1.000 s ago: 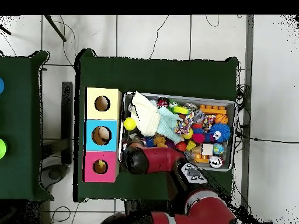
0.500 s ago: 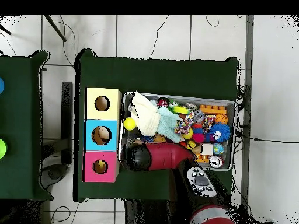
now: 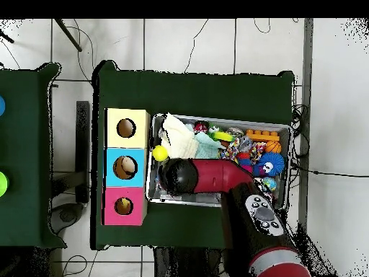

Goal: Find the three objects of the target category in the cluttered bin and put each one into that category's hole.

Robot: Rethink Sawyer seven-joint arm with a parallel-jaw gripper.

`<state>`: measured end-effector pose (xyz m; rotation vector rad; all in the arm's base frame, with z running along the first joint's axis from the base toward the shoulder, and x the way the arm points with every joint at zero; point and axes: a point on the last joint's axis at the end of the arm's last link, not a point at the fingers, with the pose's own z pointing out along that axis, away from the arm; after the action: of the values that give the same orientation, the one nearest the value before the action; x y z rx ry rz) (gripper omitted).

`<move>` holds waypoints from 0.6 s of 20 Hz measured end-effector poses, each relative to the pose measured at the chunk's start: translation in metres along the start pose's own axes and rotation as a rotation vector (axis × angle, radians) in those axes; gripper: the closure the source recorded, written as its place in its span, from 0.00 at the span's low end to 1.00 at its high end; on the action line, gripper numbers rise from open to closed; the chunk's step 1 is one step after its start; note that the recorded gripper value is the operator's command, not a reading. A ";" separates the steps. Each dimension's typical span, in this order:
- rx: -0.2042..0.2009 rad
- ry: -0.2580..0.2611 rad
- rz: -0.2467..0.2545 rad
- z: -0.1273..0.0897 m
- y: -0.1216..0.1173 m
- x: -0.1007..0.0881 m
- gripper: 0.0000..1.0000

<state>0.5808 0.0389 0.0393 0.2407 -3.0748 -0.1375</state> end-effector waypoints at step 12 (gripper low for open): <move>-0.044 -0.011 -0.002 -0.001 -0.012 -0.072 1.00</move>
<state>0.6532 0.0384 0.0360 0.2421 -3.0784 -0.2071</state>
